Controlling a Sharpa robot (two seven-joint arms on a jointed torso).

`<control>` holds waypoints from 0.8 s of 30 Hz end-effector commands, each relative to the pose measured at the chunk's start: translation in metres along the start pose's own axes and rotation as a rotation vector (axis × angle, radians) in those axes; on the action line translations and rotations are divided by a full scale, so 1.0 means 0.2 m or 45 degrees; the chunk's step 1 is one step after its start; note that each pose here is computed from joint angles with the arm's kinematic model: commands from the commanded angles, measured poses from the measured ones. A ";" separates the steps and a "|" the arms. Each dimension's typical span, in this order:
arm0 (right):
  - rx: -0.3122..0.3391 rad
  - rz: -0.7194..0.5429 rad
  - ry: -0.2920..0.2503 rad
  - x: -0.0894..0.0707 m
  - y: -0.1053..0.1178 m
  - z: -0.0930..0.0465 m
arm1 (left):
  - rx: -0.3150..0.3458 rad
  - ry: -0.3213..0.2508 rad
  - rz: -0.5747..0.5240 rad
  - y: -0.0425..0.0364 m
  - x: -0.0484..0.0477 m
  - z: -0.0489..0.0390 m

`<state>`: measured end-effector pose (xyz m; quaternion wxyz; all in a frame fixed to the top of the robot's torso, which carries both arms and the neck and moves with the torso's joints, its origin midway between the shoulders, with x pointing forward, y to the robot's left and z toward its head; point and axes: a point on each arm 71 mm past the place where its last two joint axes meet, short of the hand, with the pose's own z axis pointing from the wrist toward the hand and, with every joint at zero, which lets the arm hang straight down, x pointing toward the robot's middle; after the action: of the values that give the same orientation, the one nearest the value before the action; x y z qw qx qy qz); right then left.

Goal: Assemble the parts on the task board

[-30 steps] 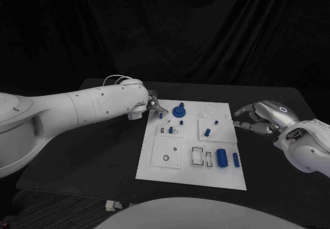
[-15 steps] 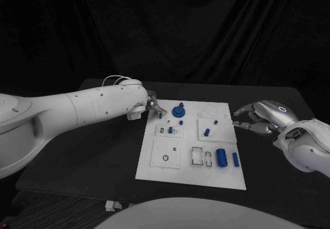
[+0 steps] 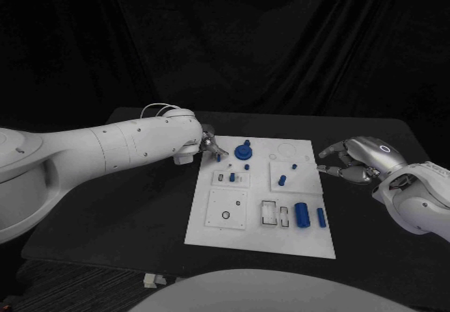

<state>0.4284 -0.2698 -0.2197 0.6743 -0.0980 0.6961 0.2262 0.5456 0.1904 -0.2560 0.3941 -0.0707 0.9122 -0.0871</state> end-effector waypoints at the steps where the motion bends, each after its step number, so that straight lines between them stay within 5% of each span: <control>1: -0.002 -0.006 0.003 0.00 0.00 0.00 | 0.017 0.018 0.009 -0.011 0.012 -0.001; 24: 0.004 -0.007 0.010 0.01 0.00 0.00 | 0.023 0.023 0.010 -0.007 0.014 0.000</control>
<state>0.4289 -0.2695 -0.2205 0.6733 -0.0986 0.6972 0.2257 0.5448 0.1906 -0.2567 0.3901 -0.0677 0.9141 -0.0869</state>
